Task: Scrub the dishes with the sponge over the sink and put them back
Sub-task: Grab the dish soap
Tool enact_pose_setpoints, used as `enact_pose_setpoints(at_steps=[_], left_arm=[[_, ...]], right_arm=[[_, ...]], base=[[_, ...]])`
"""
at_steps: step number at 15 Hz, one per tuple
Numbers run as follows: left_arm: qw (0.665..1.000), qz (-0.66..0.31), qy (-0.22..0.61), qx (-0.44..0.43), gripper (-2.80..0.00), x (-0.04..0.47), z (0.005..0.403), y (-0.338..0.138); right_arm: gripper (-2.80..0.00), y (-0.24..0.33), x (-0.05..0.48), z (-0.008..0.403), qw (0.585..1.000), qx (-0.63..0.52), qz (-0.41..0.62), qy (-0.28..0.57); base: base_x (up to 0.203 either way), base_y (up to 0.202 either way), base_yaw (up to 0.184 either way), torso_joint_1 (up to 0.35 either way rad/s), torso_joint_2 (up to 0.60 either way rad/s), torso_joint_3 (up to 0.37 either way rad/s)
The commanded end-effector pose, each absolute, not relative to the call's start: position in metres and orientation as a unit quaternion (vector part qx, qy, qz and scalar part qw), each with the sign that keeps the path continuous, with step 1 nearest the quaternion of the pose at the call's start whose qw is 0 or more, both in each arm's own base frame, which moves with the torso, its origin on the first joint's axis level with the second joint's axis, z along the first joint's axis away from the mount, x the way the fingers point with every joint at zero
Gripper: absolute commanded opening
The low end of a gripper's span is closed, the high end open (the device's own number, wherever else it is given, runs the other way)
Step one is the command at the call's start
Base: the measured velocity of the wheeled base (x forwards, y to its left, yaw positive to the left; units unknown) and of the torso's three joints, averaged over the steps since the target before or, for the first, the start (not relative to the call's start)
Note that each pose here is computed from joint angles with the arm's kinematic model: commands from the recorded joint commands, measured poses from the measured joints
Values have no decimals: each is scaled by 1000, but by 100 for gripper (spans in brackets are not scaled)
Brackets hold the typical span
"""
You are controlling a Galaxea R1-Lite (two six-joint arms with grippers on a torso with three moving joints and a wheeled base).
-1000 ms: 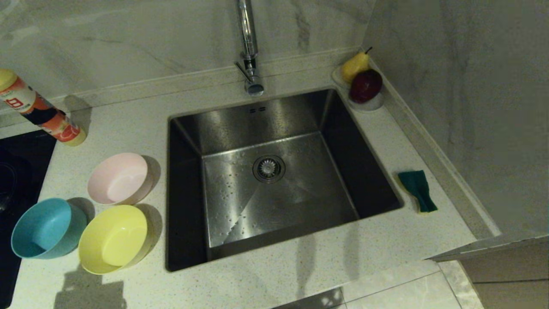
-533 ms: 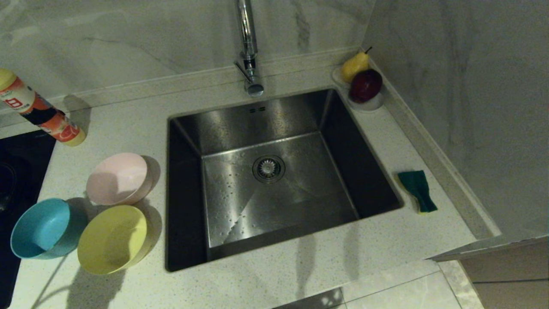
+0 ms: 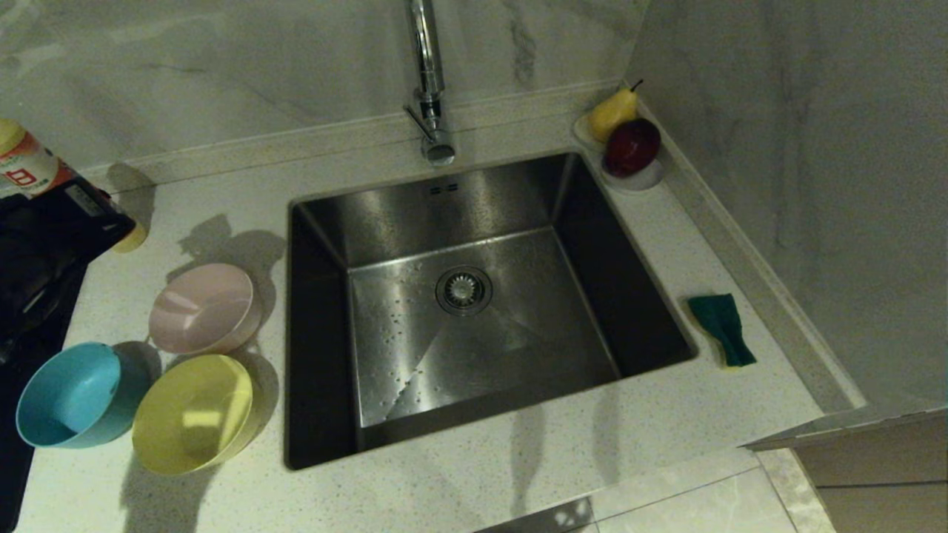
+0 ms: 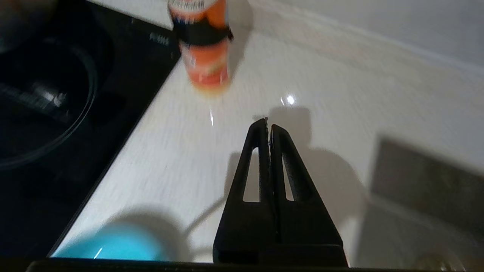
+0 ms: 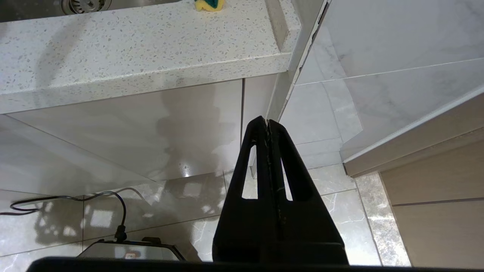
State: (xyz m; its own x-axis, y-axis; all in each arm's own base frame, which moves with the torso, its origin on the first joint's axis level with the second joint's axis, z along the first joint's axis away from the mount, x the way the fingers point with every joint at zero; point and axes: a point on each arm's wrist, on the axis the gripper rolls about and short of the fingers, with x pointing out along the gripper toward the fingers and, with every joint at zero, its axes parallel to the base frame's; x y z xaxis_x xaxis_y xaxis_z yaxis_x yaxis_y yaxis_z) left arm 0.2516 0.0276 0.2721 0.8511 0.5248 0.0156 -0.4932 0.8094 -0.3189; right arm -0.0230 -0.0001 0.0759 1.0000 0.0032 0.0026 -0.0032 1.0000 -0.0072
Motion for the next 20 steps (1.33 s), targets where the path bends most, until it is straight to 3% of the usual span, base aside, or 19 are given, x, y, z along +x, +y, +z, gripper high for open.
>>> enact_pose_setpoints(at_steps=[1, 5, 6, 20], left_arm=[[945, 293, -29, -144, -280, 297, 245, 43], [940, 310, -54, -133, -280, 324, 231, 58], [936, 319, -65, -135, 0, 327, 230, 61], [910, 361, -155, -134, 0, 328, 234, 104]], right_arm=[[-280, 0, -23, 76, 1000, -4, 2, -1], [-280, 0, -23, 76, 1000, -4, 2, -1], [-280, 0, -23, 76, 1000, -4, 2, -1], [-280, 0, -23, 76, 1000, -4, 2, -2]], base=[[0, 0, 0, 0, 0, 0], [0, 0, 0, 0, 0, 0], [0, 0, 0, 0, 0, 0], [0, 0, 0, 0, 0, 0]])
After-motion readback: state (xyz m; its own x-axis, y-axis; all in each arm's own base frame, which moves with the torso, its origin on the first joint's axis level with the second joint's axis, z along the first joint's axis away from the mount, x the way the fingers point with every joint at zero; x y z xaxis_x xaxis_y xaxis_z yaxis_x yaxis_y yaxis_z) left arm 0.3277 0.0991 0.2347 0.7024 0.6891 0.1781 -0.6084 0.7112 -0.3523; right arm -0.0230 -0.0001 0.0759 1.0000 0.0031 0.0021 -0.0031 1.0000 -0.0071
